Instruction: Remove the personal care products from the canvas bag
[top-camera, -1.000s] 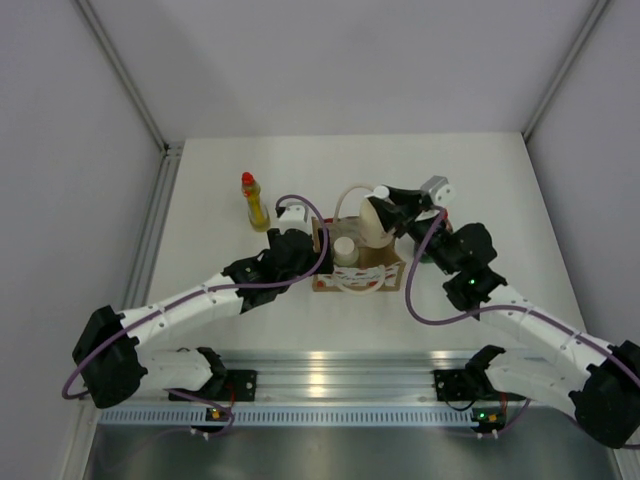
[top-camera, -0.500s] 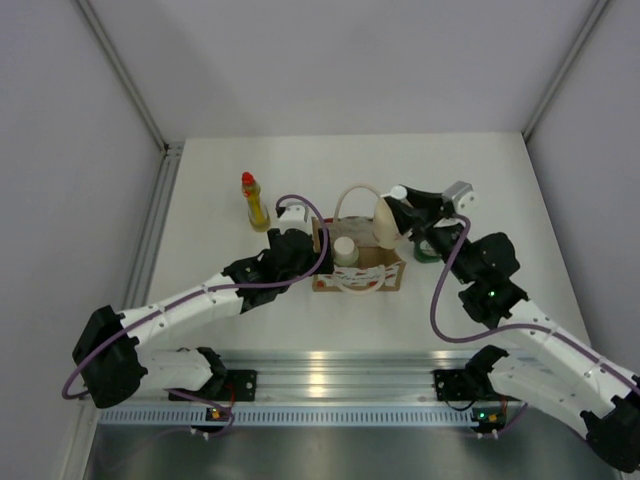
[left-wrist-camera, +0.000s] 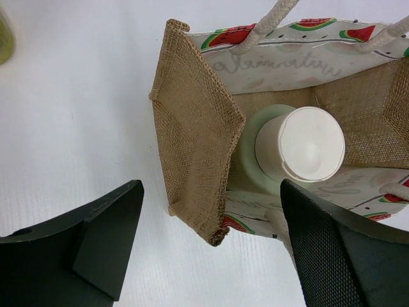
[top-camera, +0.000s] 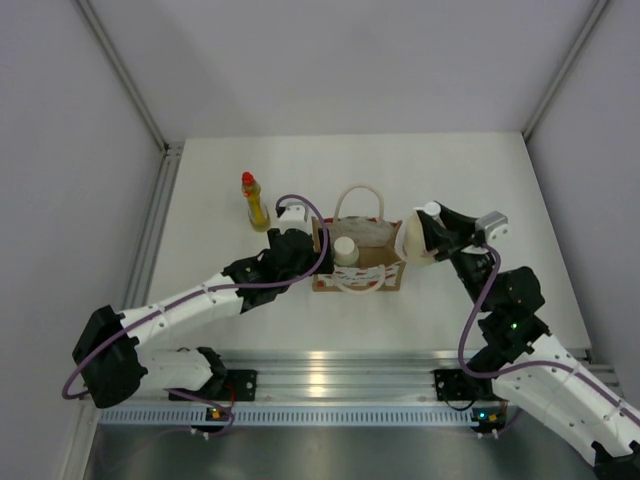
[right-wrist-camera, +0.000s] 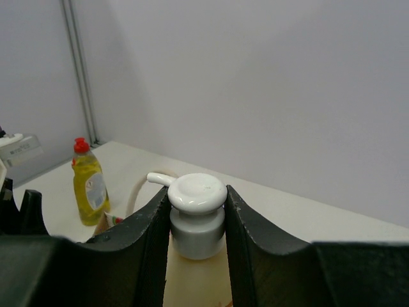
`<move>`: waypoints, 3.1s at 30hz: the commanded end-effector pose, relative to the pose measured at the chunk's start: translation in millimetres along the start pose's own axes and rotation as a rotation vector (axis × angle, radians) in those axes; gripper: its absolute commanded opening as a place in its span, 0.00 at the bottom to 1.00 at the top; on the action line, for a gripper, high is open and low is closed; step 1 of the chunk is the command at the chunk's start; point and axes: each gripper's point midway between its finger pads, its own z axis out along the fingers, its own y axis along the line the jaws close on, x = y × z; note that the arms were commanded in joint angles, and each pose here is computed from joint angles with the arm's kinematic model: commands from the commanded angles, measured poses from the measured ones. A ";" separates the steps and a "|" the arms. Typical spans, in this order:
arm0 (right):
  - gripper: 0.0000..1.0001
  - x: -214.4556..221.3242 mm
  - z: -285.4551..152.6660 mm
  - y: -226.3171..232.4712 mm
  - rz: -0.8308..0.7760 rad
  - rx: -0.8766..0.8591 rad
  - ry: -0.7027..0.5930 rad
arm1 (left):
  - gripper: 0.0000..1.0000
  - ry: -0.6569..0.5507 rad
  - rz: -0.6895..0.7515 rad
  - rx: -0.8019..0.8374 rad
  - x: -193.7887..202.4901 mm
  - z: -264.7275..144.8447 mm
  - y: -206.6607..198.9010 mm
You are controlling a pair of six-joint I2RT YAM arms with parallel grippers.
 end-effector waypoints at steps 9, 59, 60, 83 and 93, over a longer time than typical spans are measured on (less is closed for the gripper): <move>0.00 -7.6 -41.5 -28.5 0.045 0.139 -0.118 | 0.93 -0.046 -0.018 0.032 -16.8 -6.7 -9.2; 0.23 142.4 -88.5 -13.8 0.115 0.131 0.188 | 0.96 -0.078 -0.020 0.071 -27.3 -20.6 -11.3; 0.27 142.7 -88.7 -13.6 0.114 0.131 0.190 | 0.96 -0.077 -0.020 0.072 -27.3 -21.0 -11.4; 0.99 82.5 -55.1 17.5 0.164 -0.034 0.307 | 0.96 -0.081 -0.026 0.044 -19.8 -23.1 0.9; 0.99 148.7 18.9 84.9 0.127 -0.262 0.850 | 0.96 -0.050 -0.079 -0.029 -2.6 -7.9 11.2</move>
